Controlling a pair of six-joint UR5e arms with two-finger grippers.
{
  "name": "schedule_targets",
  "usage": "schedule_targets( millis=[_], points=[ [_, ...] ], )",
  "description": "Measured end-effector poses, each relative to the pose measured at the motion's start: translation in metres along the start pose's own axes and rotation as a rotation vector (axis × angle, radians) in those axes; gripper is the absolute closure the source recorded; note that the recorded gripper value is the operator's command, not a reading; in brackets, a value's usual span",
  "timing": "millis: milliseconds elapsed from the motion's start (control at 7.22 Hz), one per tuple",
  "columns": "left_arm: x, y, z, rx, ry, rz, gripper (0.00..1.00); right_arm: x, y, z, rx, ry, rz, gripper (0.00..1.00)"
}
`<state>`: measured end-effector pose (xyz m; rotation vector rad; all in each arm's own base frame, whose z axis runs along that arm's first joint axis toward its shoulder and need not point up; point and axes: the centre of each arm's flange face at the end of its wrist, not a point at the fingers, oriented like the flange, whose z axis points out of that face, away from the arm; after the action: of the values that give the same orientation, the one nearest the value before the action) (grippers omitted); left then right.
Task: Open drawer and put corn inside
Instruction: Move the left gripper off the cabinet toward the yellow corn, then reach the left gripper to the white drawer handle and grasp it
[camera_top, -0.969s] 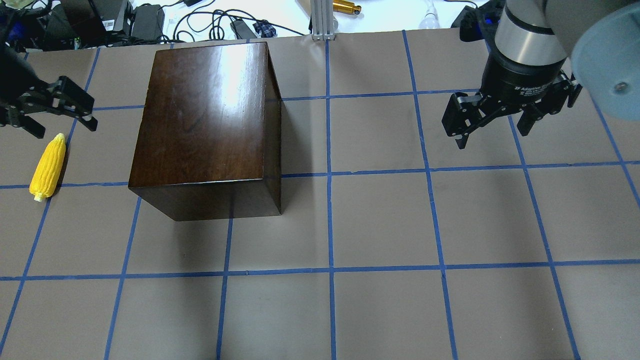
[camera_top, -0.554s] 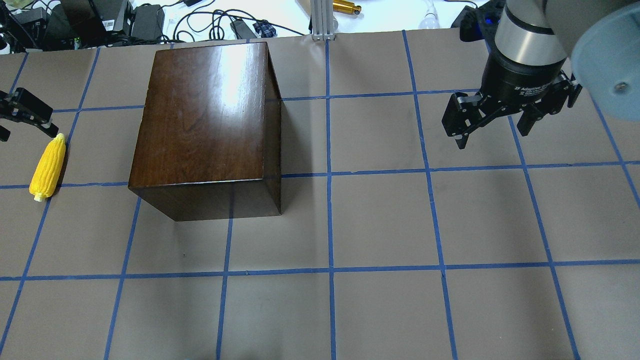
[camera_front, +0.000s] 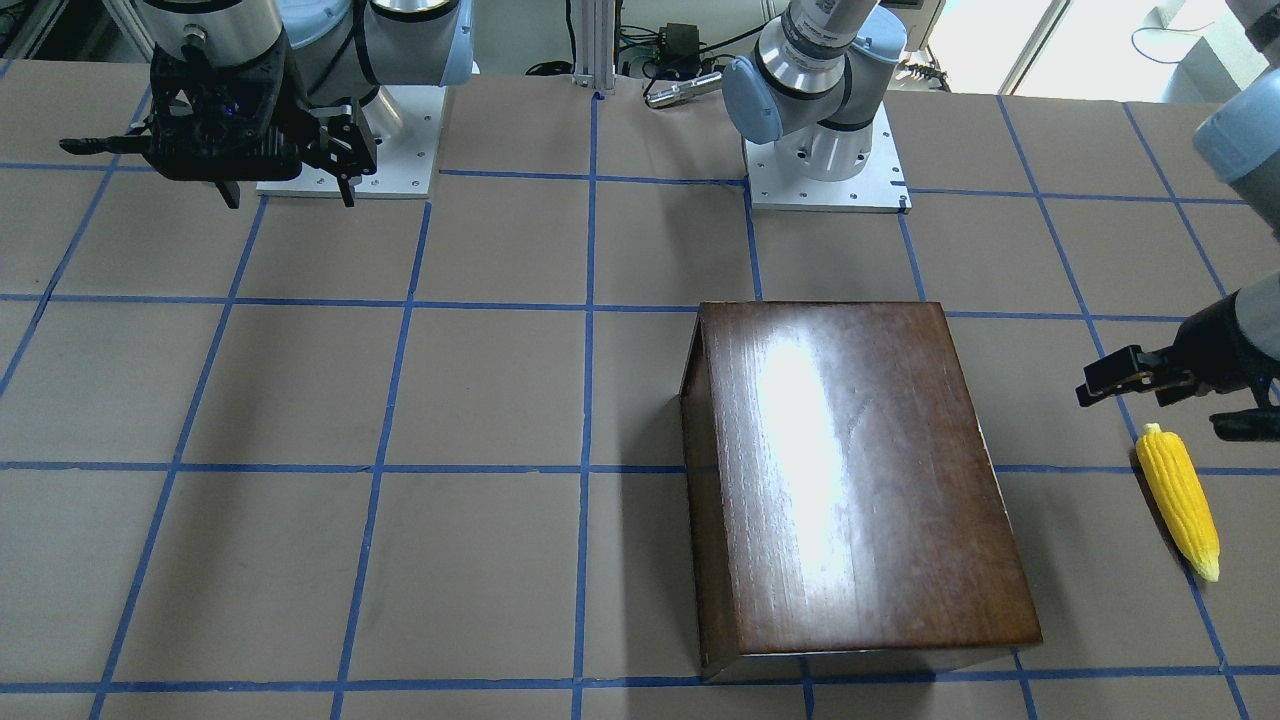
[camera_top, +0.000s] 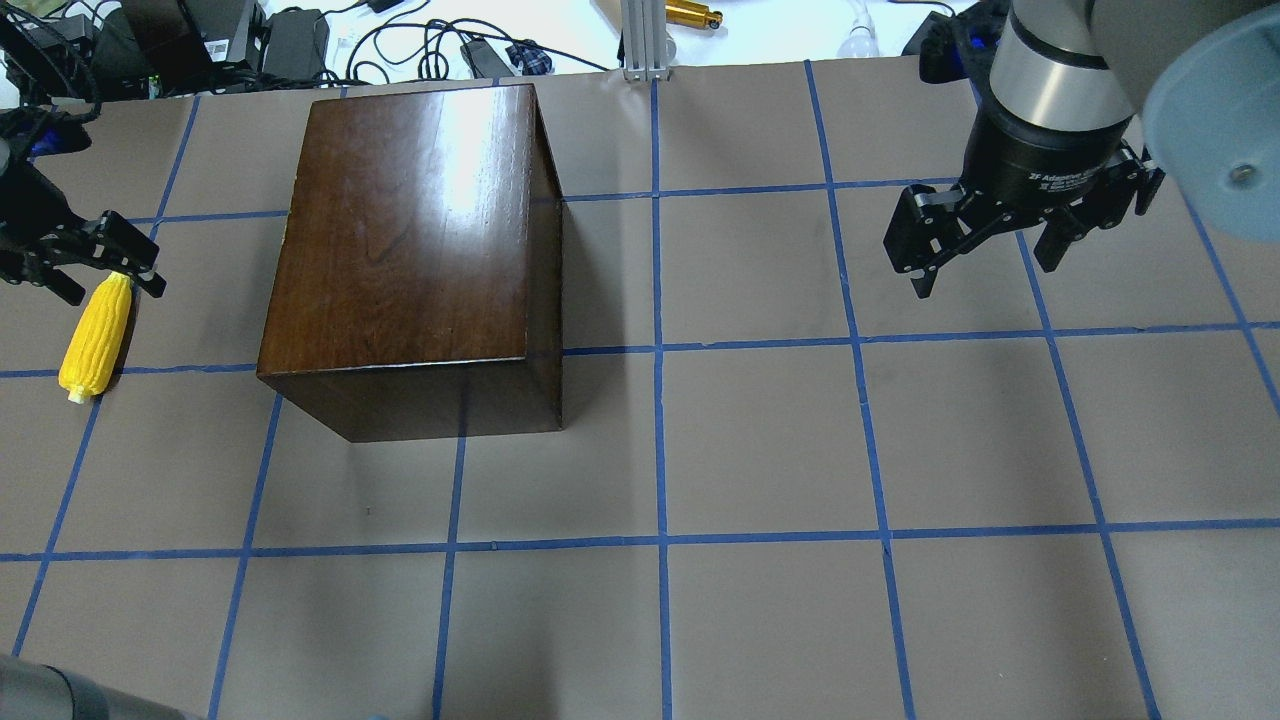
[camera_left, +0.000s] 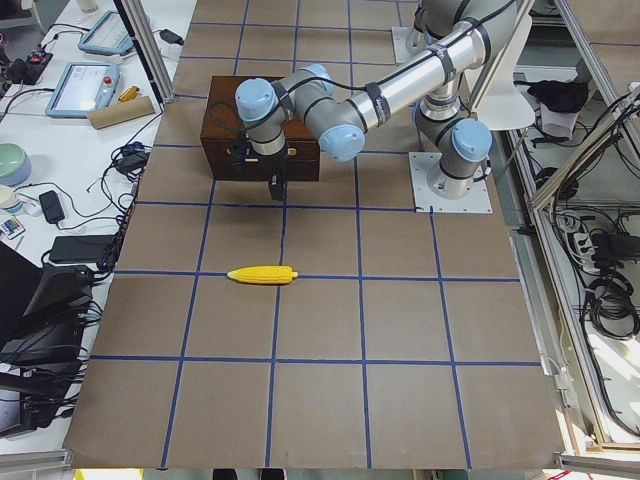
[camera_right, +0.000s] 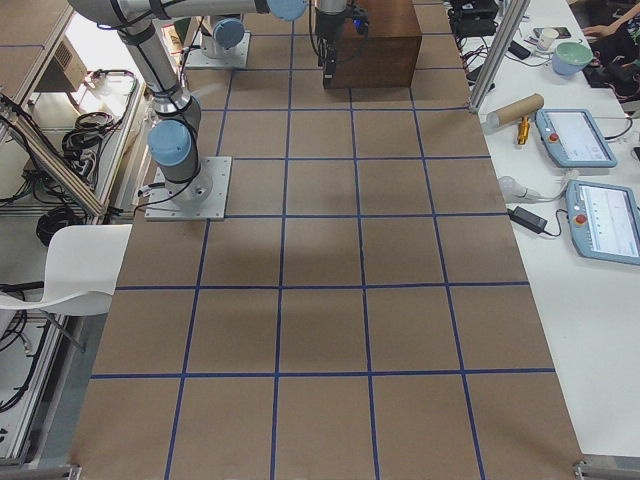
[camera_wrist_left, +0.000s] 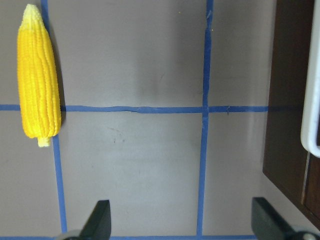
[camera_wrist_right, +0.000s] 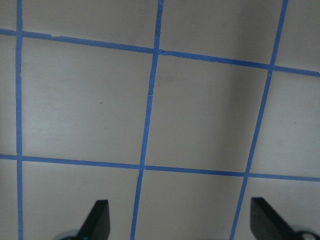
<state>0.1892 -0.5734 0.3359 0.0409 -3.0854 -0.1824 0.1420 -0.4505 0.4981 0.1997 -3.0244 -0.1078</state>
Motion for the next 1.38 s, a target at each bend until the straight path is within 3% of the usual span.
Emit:
schedule_targets(
  millis=[277, 692, 831, 1385],
  points=[
    [0.003, -0.016, 0.023, -0.003, 0.037, 0.01, 0.0, 0.0, 0.0, 0.0, 0.0, 0.0, 0.0, 0.0],
    [0.029, -0.03, 0.024, 0.11, 0.266, 0.028, 0.0, 0.0, 0.0, 0.0, 0.0, 0.0, 0.0, 0.0],
    [0.033, -0.032, 0.025, 0.123, 0.301, 0.031, 0.0, 0.0, 0.0, 0.0, 0.0, 0.0, 0.0, 0.0],
    [0.061, -0.042, 0.037, 0.113, 0.329, 0.074, 0.0, 0.0, 0.0, 0.0, 0.0, 0.0, 0.0, 0.0]
  ],
)
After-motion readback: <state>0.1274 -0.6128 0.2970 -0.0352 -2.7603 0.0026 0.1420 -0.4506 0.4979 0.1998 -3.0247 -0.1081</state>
